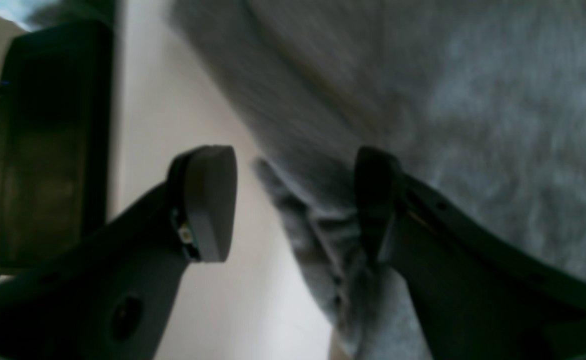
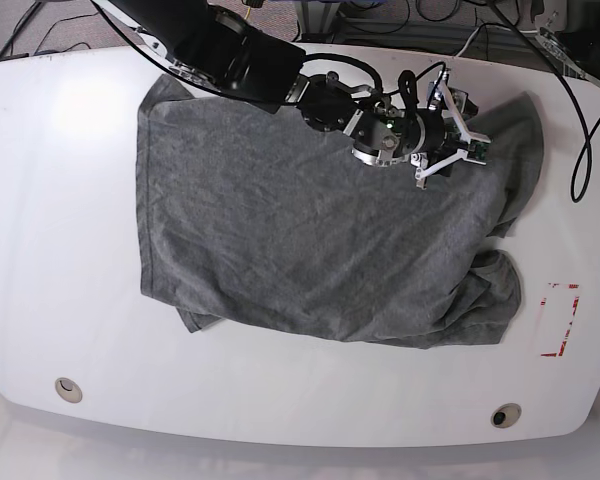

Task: Layout the t-shirt on the table in an organized manner, then fold the t-shirt properly
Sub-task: 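Grasp the shirt's sleeve corner with the right gripper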

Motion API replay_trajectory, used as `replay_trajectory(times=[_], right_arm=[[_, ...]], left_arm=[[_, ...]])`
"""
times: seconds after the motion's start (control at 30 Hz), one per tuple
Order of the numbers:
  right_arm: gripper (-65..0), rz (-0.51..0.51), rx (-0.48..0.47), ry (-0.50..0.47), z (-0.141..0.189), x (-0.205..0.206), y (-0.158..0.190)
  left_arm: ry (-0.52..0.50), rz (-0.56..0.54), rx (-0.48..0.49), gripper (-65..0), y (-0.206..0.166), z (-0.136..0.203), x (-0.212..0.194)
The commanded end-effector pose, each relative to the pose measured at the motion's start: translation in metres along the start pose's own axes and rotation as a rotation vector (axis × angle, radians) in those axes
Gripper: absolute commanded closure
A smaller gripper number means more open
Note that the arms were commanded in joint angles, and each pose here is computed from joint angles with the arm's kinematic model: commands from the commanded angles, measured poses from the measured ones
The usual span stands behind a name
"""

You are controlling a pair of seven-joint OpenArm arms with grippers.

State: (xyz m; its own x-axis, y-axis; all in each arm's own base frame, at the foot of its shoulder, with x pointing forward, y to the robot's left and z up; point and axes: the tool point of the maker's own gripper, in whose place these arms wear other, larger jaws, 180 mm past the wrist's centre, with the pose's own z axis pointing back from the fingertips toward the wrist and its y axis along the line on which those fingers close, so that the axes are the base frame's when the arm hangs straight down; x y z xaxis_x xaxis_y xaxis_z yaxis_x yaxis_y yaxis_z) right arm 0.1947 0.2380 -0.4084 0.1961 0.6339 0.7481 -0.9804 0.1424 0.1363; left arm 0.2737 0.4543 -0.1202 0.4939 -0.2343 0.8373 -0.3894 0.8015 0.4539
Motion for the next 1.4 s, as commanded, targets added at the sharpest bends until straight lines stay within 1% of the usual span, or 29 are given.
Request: replay_trajectory(times=[0.0, 0.17, 0.23, 0.43, 0.6, 0.63, 0.7, 0.8, 0.9, 0.97, 1.03, 1.1, 1.17, 1.27, 1.37], right_arm=[[-35.5, 0.009, 0.003, -0.064, 0.001, 0.021, -0.002], [-35.5, -0.007, -0.011, -0.046, -0.002, 0.012, -0.009], [-35.5, 0.002, -0.022, -0.048, -0.001, 0.014, -0.016], [-35.4, 0.004, -0.027, -0.059, 0.000, 0.017, -0.018], [-34.7, 0.045, -0.056, -0.034, 0.001, 0.010, -0.025], [-33.6, 0.062, -0.067, -0.025, 0.001, 0.008, -0.027], [-28.9, 0.083, -0.079, -0.013, 0.001, 0.005, -0.028], [-15.9, 0.099, -0.084, 0.002, -0.001, -0.001, -0.025], [-0.8, 0.118, -0.095, 0.010, -0.001, -0.002, -0.026], [0.0, 0.127, -0.099, 0.014, -0.001, -0.003, -0.026], [-1.7, 0.129, -0.101, 0.014, -0.001, -0.003, -0.026], [-0.2, 0.133, -0.101, 0.000, 0.001, 0.001, -0.025], [0.0, 0.141, -0.102, -0.012, 0.004, 0.005, -0.025], [0.0, 0.149, -0.114, -0.026, 0.014, 0.003, -0.026], [0.0, 0.124, -0.154, -0.057, 0.032, 0.010, -0.037]], left_arm=[[-0.053, -0.013, 0.023, 0.0, 0.009, 0.004, 0.016], [-0.053, -0.013, 0.023, 0.0, 0.009, 0.004, 0.016], [-0.053, -0.014, 0.021, 0.0, 0.009, 0.004, 0.016], [-0.052, -0.013, 0.021, 0.0, 0.009, 0.003, 0.016], [-0.052, -0.014, 0.020, 0.0, 0.008, 0.003, 0.016], [-0.052, -0.014, 0.020, 0.0, 0.008, 0.003, 0.016], [-0.052, -0.014, 0.020, 0.0, 0.008, 0.003, 0.016], [-0.052, -0.014, 0.020, 0.0, 0.008, 0.003, 0.016], [-0.052, -0.014, 0.020, 0.0, 0.008, 0.003, 0.016], [-0.052, -0.014, 0.020, 0.0, 0.008, 0.003, 0.016], [-0.052, -0.014, 0.020, 0.0, 0.008, 0.003, 0.016], [-0.052, -0.014, 0.020, 0.0, 0.008, 0.003, 0.016], [-0.052, -0.014, 0.020, 0.0, 0.008, 0.003, 0.016], [-0.053, -0.013, 0.018, 0.0, 0.008, 0.003, 0.016], [-0.053, -0.013, 0.018, 0.0, 0.008, 0.003, 0.016]])
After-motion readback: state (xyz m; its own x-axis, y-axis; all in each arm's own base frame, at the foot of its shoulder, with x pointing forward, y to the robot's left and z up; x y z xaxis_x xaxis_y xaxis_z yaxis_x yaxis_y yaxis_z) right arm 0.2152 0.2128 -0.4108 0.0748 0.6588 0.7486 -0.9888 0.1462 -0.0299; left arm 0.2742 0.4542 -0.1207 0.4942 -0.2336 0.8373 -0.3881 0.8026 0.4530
